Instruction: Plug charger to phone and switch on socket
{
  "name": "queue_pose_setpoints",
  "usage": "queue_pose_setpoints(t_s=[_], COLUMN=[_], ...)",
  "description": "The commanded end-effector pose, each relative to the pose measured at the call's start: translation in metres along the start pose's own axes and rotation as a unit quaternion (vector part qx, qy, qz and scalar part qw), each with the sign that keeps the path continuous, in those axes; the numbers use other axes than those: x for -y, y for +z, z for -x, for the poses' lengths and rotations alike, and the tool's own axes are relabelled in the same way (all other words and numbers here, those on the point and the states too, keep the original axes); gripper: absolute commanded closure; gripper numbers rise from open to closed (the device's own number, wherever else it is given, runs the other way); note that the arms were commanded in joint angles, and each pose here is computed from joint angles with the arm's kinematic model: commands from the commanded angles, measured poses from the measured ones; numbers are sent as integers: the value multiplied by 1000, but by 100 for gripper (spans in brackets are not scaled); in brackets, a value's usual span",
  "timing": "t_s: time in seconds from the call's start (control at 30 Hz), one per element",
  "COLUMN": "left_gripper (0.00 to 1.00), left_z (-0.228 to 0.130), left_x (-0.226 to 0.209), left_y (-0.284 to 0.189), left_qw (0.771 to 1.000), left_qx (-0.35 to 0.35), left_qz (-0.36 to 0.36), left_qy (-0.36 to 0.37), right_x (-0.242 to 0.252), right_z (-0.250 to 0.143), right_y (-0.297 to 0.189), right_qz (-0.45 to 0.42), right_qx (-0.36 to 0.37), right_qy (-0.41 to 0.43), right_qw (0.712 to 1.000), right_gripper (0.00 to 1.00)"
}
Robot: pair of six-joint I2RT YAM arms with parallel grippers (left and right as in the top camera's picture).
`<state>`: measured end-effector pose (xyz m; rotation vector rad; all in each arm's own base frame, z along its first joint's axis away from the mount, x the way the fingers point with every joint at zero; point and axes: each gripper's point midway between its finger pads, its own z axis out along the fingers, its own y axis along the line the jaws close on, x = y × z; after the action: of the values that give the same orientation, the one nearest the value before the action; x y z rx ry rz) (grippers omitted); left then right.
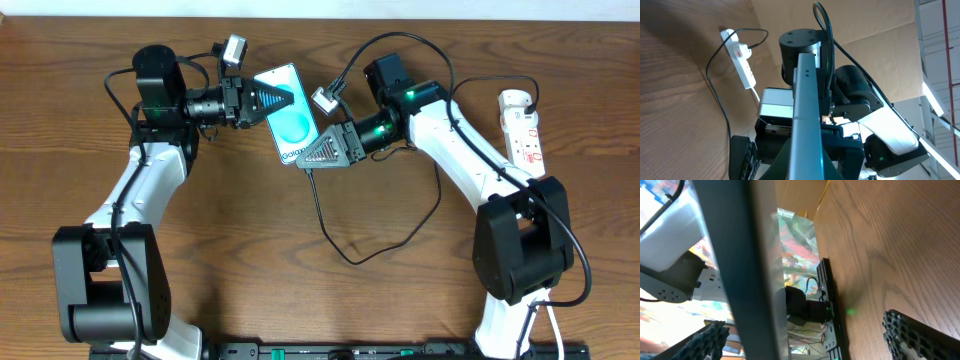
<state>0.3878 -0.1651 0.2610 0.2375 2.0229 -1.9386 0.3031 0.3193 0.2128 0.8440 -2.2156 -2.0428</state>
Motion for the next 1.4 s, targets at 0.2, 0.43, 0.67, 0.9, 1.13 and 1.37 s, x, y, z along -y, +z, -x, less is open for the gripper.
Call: queue_pose_setpoints(t_s=[0.2,0.43,0.67,0.9,1.13,1.37], left_gripper=[93,93,93,93,93,93], left_z=[12,32,43,4,-34,-48], left_x=[-3,-25,-55,-139,-176,-186], left_y=[-6,-46,-94,-127,-155,-168], left_qw=[999,993,974,910,850,824], left_qx=[28,96,173,213,196,185], left_qz=[15,52,101,295,431,479], left_qy=[10,-40,-109,-199,-231,-240], right_x=[1,10,22,57,65,69], right_z=[7,18,25,18,15,12], right_y=[-11,-45,-78,-98,-100,-101], right_qz=[-5,-19,-42,-138,-162,-174], right_qx=[14,52,88,97,92,90], right_qy=[-1,9,23,79,88,95], right_qw=[1000,998,995,983,979,976], right_gripper=[1,1,1,1,1,1])
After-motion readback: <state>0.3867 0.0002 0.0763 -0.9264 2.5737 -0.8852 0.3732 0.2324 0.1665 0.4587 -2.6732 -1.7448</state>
